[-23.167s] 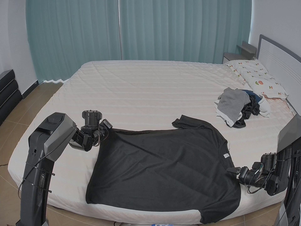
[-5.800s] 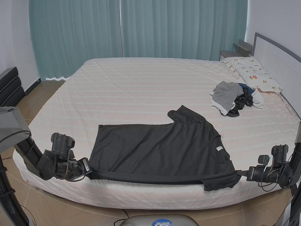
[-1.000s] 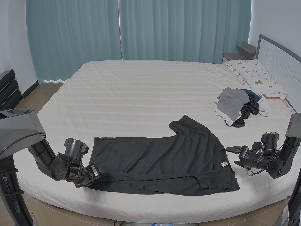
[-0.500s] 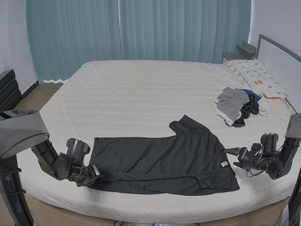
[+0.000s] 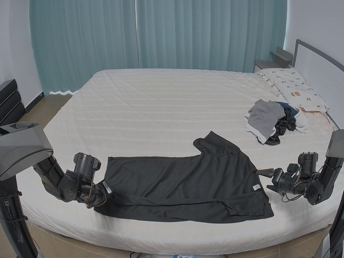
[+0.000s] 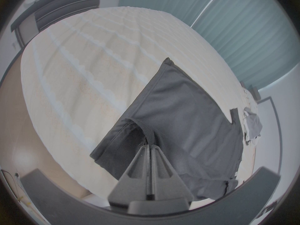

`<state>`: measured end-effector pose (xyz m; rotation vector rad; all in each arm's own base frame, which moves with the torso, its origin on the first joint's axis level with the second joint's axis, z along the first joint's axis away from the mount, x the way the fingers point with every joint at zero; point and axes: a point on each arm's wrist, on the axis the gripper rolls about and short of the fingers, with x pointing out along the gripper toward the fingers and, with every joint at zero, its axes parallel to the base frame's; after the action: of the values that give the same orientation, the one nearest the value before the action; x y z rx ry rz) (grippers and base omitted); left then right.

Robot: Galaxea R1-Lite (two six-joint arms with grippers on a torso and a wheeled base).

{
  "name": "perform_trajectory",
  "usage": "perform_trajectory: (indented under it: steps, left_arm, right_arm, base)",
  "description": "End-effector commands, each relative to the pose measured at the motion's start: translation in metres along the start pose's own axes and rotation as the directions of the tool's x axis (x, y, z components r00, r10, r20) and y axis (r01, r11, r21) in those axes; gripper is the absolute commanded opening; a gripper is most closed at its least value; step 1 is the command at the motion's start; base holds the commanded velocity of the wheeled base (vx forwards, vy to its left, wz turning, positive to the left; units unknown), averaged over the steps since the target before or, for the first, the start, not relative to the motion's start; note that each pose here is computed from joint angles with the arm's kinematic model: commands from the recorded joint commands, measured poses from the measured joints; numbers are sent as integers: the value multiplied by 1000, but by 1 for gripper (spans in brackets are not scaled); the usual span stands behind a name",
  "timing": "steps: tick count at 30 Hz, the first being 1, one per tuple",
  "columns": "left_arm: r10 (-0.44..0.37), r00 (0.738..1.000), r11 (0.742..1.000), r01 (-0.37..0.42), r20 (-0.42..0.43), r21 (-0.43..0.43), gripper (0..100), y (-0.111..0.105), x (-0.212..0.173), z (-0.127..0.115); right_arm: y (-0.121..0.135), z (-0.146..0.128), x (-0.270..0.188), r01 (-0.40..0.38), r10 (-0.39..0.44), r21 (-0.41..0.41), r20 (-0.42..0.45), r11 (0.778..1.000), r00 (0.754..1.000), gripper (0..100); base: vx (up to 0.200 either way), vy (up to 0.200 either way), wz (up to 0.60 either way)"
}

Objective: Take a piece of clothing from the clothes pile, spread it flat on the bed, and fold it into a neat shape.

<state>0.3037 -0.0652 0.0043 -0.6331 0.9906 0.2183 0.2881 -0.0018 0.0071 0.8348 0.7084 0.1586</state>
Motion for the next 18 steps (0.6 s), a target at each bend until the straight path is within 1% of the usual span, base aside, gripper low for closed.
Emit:
perform_trajectory:
  steps: [1,6,8,9,12,14,15,18]
  left_arm:
    - [-32,999,997,35,37,-73,0,-6,-3,13]
    - [-40,996,988,51,74,-147,0,-2,0,32]
    - [-43,996,983,57,84,-175,0,-2,1,36]
    - [-43,996,983,57,84,-175,0,-2,1,36]
    - [-41,994,970,63,98,-237,0,-1,9,45]
    - [-41,994,970,63,98,-237,0,-1,9,45]
    - [-41,994,959,68,103,-274,0,0,13,49]
    - [-63,996,956,80,69,-284,0,0,16,48]
  right_arm:
    - [0,0,0,0,0,0,-1,1000,1000,100]
    - [-1,-1,1,2,-2,1,-3,1000,1000,100]
    - [-1,-2,2,4,-4,2,-8,1000,1000,100]
    - [-1,-2,2,4,-4,2,-8,1000,1000,100]
    - [-3,-3,3,10,-10,5,-13,1000,1000,100]
    - [-3,-3,3,10,-10,5,-13,1000,1000,100]
    - [-4,-3,4,12,-12,3,-15,1000,1000,100]
    - [-6,-5,7,18,-18,2,-27,1000,999,100]
  base:
    - [0,0,0]
    - [0,0,0]
    - [0,0,0]
    - [0,0,0]
    - [0,0,0]
    - [0,0,0]
    - [0,0,0]
    - [0,0,0]
